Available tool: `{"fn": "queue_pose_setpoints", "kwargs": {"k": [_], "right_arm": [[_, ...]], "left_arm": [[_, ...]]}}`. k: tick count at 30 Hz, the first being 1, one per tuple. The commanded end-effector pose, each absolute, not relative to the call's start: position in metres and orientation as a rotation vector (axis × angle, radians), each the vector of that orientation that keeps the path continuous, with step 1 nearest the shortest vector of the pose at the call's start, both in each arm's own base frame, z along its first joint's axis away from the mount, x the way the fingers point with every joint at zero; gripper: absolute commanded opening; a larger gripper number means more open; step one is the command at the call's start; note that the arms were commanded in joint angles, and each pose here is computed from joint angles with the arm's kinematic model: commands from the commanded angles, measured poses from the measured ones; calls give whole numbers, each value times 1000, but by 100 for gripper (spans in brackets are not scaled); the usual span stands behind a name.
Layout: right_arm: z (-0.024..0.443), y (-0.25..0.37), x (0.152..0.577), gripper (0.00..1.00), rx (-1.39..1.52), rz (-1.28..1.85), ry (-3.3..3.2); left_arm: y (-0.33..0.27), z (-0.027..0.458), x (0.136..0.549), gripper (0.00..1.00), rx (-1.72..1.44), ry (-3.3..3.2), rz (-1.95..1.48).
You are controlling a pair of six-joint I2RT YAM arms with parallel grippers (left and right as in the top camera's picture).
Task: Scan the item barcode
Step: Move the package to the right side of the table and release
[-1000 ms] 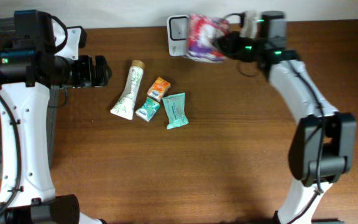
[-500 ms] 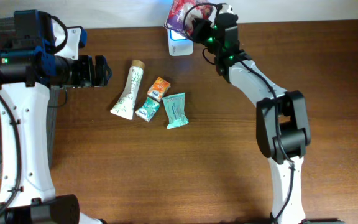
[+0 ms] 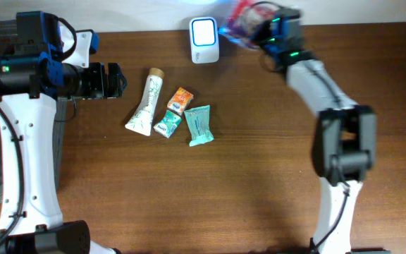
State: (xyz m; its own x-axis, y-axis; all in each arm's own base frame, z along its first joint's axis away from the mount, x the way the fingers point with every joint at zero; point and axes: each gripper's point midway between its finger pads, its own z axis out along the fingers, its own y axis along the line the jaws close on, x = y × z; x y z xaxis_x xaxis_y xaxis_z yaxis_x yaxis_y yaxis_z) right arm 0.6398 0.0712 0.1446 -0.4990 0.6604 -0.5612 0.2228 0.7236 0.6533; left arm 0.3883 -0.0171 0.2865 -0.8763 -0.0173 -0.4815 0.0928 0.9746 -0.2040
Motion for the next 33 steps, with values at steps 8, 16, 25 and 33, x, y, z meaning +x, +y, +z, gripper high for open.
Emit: {"fn": "queue_pose_setpoints", "kwargs": {"k": [8, 16, 25, 33], "right_arm": [[137, -224, 525, 4, 1642, 439, 1859], [135, -304, 481, 34, 1660, 257, 1819], [174, -272, 482, 77, 1286, 443, 2031], [236, -132, 481, 77, 719, 860, 2232]], "left_arm": [[-19, 288, 388, 99, 60, 2619, -316], [-19, 288, 388, 99, 60, 2619, -316], [-19, 288, 388, 99, 60, 2619, -316], [-19, 288, 388, 99, 60, 2619, -316]]}}
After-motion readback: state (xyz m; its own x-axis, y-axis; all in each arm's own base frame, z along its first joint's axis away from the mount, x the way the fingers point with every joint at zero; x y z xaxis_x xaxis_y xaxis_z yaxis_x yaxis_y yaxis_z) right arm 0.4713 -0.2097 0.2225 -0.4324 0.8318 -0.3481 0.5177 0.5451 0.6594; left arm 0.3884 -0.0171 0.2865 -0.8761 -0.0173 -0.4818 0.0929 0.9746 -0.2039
